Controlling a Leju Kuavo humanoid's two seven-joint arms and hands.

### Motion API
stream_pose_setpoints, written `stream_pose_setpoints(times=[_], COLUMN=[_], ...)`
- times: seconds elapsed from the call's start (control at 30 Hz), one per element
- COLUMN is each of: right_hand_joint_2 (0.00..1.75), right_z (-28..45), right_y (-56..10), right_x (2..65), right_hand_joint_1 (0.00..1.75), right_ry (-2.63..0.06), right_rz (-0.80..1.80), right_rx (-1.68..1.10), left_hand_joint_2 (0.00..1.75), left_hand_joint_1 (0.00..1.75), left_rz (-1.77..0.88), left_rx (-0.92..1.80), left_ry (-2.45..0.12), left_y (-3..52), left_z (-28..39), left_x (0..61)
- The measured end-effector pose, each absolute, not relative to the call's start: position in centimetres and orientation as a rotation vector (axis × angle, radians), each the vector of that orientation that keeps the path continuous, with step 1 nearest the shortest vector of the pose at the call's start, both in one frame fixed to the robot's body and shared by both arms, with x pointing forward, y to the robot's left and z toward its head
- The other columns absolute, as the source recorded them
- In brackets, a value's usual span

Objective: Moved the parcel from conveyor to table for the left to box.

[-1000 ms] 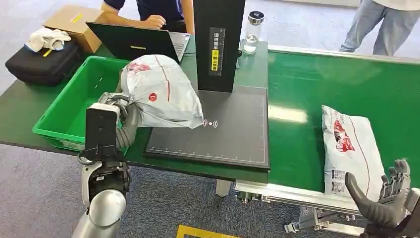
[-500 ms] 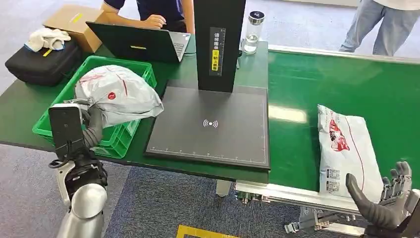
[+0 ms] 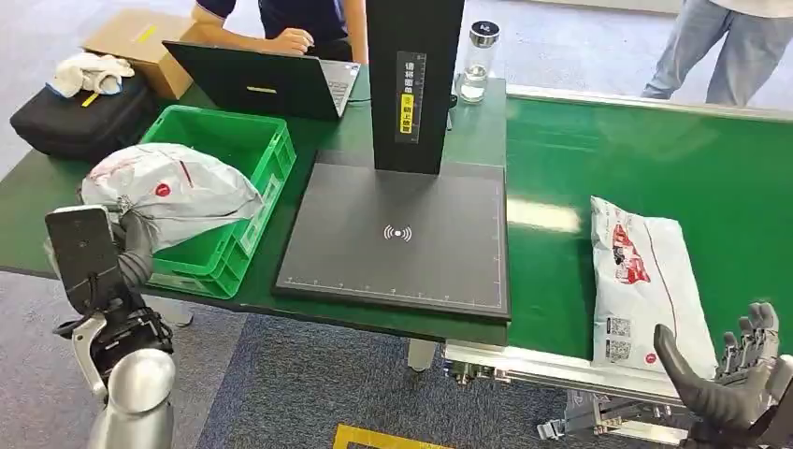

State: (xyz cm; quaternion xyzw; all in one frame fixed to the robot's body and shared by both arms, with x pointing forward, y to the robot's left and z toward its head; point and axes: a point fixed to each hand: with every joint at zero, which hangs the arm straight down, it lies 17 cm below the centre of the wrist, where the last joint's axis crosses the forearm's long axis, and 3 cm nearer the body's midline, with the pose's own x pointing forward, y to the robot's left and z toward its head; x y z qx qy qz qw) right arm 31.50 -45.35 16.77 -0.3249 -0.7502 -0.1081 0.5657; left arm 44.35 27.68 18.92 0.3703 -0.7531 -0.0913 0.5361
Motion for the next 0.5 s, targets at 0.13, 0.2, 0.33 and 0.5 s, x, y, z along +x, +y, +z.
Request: stream_pose_setpoints(times=[0.13, 0.2, 0.33, 0.5], right_hand_joint_2=[1.75, 1.75, 1.75, 1.75], right_z=[16.9, 16.9, 16.9, 16.9], right_y=[-45.3, -45.2, -45.2, -44.8], right_x=[31.6, 31.6, 31.6, 31.9], right_hand_joint_1=[0.00, 0.00, 0.00, 0.00], right_ry=[-1.768, -1.769, -1.770, -1.775], right_rz=[-0.256, -0.256, -0.257, -0.253], right_rx=[-0.762, -0.760, -0.757, -0.744], left_hand_joint_2=[1.75, 1.75, 1.75, 1.75], left_hand_joint_1=[0.00, 0.00, 0.00, 0.00], left_rz=[-0.272, -0.299, -0.336, -0.382], left_rx=[0.878, 0.871, 0.860, 0.834], left_ry=[-1.766, -1.743, -1.710, -1.662], left_y=[27.1, 26.9, 26.5, 25.8], left_z=[18.4, 17.9, 17.0, 15.4], left_x=[45.1, 45.7, 46.6, 47.6])
